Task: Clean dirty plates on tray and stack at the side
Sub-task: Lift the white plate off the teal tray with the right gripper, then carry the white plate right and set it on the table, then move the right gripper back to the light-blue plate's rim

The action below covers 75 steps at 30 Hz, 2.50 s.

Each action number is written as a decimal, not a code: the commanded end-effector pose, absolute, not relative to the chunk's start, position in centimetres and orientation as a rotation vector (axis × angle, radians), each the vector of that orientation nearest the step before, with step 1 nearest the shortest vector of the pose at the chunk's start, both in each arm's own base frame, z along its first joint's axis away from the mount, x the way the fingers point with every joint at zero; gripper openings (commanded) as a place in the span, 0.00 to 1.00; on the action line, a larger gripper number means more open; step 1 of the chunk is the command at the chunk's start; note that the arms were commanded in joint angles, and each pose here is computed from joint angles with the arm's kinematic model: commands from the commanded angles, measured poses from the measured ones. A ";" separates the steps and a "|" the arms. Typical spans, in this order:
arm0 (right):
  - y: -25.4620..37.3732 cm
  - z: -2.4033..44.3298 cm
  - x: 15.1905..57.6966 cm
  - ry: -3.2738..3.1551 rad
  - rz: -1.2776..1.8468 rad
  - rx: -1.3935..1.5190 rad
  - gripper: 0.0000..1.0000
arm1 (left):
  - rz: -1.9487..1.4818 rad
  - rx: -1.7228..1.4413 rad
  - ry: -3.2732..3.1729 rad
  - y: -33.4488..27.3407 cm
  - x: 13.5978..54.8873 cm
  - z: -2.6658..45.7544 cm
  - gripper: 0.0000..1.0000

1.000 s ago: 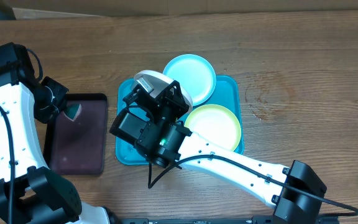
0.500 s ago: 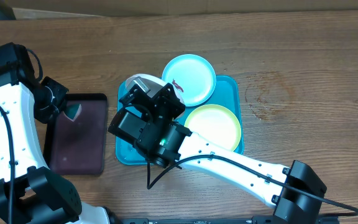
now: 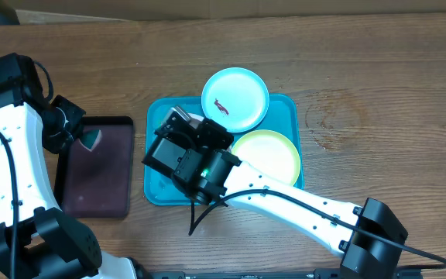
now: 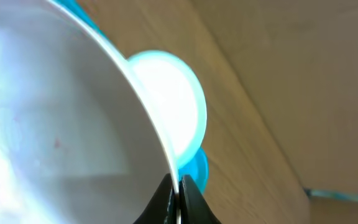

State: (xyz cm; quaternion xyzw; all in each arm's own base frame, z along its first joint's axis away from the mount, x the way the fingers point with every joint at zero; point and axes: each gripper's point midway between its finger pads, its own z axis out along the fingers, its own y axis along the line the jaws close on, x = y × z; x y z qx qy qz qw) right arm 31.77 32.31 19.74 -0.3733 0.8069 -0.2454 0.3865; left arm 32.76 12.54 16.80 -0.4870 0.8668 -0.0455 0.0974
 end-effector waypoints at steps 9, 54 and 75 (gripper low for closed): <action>34.2 19.7 34.0 2.305 -0.031 -0.525 0.04 | -0.134 -1.388 2.595 12.4 33.1 16.5 0.04; -2.5 7.1 40.7 2.738 0.447 0.769 0.64 | -0.136 -1.383 2.585 12.5 33.3 16.5 0.04; 19.0 8.0 45.8 2.526 0.367 -0.078 0.60 | -0.135 -1.380 2.582 12.5 33.4 16.5 0.04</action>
